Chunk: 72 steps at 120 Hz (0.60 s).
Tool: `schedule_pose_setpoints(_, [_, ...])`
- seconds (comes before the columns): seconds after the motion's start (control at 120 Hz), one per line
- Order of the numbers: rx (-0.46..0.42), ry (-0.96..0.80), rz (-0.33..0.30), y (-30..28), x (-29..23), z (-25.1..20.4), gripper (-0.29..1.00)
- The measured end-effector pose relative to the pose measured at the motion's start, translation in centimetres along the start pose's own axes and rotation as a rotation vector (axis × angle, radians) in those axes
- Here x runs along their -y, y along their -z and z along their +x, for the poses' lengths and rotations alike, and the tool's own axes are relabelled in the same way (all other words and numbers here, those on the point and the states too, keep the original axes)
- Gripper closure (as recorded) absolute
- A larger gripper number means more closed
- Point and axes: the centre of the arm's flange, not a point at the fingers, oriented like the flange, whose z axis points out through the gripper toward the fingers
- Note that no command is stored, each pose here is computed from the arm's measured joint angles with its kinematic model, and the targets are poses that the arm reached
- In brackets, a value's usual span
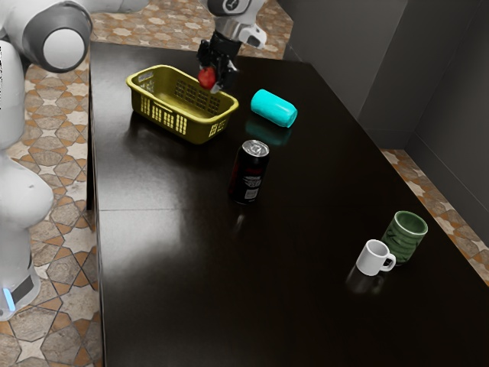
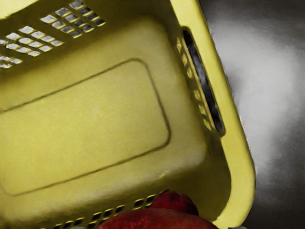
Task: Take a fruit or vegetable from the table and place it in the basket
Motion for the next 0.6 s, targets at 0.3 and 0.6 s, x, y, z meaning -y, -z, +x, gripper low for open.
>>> schedule_pose_setpoints(0.3, [-0.041, 0.012, -0.116, -9.4, 13.0, 3.1, 0.38])
schedule_pose_setpoints(0.6, [-0.183, -0.206, -0.094, -4.9, 9.0, 3.5, 0.06])
